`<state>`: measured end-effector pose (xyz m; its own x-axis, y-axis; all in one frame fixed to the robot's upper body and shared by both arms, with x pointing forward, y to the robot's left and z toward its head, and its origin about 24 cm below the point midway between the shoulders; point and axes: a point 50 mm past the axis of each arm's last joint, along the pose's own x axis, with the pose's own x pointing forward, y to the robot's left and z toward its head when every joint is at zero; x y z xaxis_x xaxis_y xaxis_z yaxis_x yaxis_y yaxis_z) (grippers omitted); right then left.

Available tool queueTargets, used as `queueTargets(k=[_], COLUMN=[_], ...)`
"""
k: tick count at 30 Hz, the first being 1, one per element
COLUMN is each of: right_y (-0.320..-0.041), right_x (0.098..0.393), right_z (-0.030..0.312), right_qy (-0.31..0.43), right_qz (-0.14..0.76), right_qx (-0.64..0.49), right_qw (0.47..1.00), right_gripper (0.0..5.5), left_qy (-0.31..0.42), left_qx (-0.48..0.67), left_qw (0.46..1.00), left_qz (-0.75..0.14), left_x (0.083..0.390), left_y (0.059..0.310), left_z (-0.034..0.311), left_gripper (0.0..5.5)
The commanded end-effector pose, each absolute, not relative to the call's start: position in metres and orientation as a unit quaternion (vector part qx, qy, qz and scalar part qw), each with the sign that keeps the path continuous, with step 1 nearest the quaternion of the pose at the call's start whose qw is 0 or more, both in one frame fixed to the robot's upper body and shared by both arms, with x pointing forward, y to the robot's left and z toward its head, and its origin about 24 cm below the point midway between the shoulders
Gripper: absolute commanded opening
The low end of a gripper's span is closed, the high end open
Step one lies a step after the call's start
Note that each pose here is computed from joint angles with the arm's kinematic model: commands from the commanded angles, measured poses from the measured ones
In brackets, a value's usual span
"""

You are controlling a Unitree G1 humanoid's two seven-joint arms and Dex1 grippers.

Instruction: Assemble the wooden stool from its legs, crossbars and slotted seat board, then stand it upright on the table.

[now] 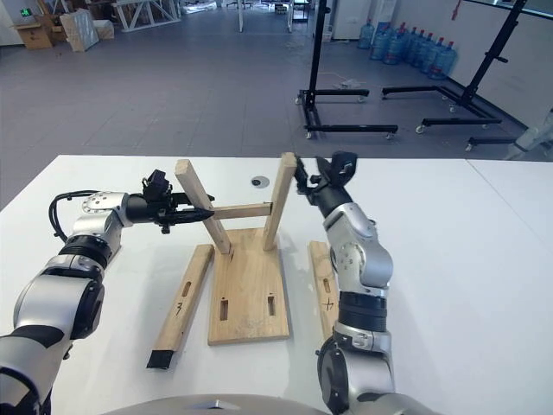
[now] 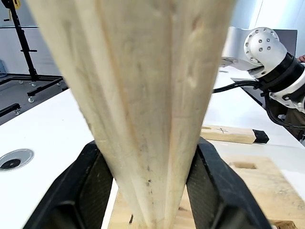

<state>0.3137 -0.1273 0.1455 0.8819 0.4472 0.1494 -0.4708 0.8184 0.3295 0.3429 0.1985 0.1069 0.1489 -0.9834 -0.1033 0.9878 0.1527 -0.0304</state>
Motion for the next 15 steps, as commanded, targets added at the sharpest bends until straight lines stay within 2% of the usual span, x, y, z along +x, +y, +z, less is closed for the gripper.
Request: queueTargets(k=[1,6,11,15], right_y=[-0.063,-0.047,-0.048,-0.049], right_x=[0.287,0.285,0.28,0.277], right_z=[0.132,0.119,0.112,0.113], right_qy=[0.03,0.064,0.076,0.069], right_qz=[0.435,0.442,0.469,0.497], right_qx=[0.116,0.076,0.054,0.087], right_qw=[0.893,0.891,0.878,0.861], right_gripper=[3.7,3.7,3.7,3.7], left_qy=[0.131,0.126,0.122,0.127], left_qx=[0.049,0.061,0.071,0.087], left_qw=[0.719,0.703,0.691,0.67], left_qz=[-0.681,-0.697,-0.709,-0.727], left_x=[0.333,0.335,0.344,0.347], left_y=[0.18,0.169,0.156,0.142], left_z=[0.075,0.08,0.095,0.104], left_gripper=[2.03,2.03,2.03,2.03])
